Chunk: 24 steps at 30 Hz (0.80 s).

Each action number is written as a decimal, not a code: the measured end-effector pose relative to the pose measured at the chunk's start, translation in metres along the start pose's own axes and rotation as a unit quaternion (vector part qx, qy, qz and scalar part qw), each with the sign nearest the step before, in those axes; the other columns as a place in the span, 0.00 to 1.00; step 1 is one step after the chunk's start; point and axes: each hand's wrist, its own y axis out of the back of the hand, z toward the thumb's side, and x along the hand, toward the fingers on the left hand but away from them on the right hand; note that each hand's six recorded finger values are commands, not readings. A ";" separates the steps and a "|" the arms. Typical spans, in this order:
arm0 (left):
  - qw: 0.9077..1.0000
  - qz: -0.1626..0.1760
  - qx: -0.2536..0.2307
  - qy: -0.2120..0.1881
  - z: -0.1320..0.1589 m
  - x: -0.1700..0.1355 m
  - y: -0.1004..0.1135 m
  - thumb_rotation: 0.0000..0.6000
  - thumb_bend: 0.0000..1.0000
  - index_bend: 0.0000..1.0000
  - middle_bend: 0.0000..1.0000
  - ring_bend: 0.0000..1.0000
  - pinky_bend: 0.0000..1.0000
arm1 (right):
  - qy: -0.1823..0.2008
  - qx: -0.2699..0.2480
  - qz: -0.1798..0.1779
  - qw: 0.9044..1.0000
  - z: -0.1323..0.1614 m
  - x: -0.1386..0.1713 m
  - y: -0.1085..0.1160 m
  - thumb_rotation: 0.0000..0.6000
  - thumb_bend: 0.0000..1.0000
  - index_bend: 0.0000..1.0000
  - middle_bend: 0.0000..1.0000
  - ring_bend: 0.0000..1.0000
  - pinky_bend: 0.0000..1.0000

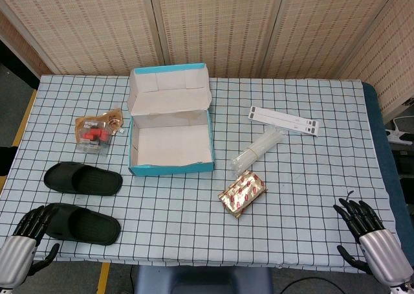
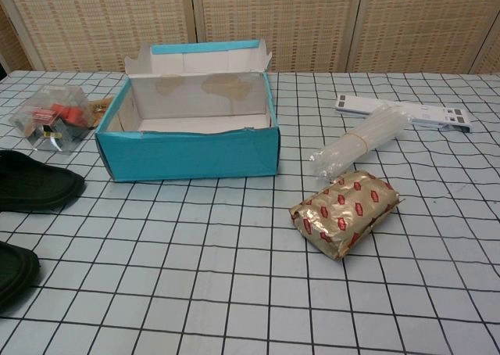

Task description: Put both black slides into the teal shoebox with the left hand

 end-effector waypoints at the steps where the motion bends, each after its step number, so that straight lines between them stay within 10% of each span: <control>1: 1.000 -0.001 -0.002 -0.001 0.000 0.000 0.000 1.00 0.40 0.00 0.00 0.00 0.09 | 0.000 0.000 0.001 1.000 0.000 0.001 0.000 1.00 0.21 0.00 0.00 0.00 0.00; 24: 0.985 -0.157 -0.021 -0.063 0.036 0.009 -0.053 1.00 0.32 0.00 0.00 0.00 0.04 | -0.011 -0.006 0.007 1.000 -0.001 0.000 -0.001 1.00 0.21 0.00 0.00 0.00 0.00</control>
